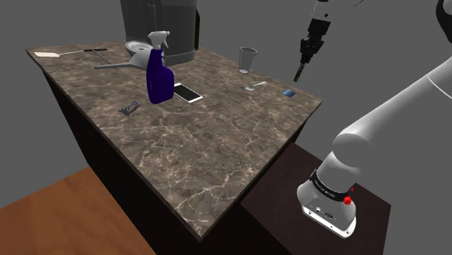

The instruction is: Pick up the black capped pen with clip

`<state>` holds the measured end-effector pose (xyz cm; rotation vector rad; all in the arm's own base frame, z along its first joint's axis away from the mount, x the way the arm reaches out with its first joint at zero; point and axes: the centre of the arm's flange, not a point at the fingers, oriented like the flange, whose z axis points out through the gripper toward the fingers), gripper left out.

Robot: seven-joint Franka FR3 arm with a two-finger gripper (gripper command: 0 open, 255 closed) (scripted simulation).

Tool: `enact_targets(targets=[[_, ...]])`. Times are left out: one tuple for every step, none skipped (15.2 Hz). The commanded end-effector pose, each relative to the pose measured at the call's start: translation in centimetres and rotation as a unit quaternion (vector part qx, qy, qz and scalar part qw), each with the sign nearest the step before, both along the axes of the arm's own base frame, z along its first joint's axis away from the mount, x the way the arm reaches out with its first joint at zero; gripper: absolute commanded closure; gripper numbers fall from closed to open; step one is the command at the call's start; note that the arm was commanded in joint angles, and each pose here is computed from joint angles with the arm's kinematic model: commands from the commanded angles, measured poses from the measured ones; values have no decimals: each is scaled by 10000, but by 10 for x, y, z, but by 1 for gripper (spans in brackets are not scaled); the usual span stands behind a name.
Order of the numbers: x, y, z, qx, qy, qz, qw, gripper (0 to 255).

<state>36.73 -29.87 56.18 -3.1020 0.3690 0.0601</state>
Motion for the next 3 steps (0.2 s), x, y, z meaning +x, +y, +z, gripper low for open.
enact_targets(targets=[[0,0,12,1,1,-1,10000,255],[0,0,13,1,1,-1,10000,255],[0,0,13,1,1,-1,10000,255]])
